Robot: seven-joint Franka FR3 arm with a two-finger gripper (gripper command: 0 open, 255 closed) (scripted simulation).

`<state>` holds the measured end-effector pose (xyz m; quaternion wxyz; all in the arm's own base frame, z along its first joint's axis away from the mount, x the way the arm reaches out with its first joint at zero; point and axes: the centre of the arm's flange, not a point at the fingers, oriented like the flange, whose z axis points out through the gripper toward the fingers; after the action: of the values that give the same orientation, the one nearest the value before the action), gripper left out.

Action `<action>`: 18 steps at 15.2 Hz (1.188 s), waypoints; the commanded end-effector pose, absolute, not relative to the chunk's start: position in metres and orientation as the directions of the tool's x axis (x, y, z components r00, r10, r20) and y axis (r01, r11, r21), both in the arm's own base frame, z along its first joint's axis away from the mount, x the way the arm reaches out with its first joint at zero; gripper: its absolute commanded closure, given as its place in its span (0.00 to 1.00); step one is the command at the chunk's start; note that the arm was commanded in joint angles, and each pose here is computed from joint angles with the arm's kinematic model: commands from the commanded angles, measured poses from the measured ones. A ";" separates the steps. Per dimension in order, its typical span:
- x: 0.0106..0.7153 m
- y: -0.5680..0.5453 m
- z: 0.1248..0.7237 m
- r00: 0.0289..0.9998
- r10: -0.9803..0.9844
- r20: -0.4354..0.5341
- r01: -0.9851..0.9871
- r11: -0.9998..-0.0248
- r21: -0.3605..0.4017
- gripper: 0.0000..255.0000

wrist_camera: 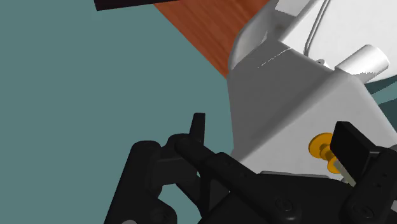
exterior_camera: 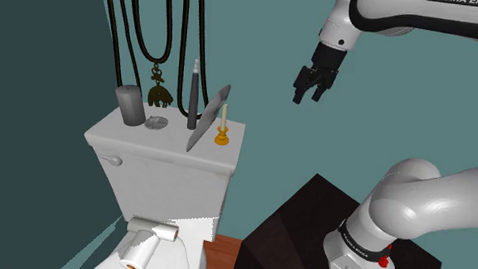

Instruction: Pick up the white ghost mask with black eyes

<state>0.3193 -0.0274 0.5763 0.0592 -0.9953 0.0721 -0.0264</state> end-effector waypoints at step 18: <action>0.519 0.115 0.559 0.676 -0.734 -0.056 -0.733 -0.679 0.049 0.00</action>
<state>0.5029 0.1079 0.5665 -0.0072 -0.9247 0.3793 0.0314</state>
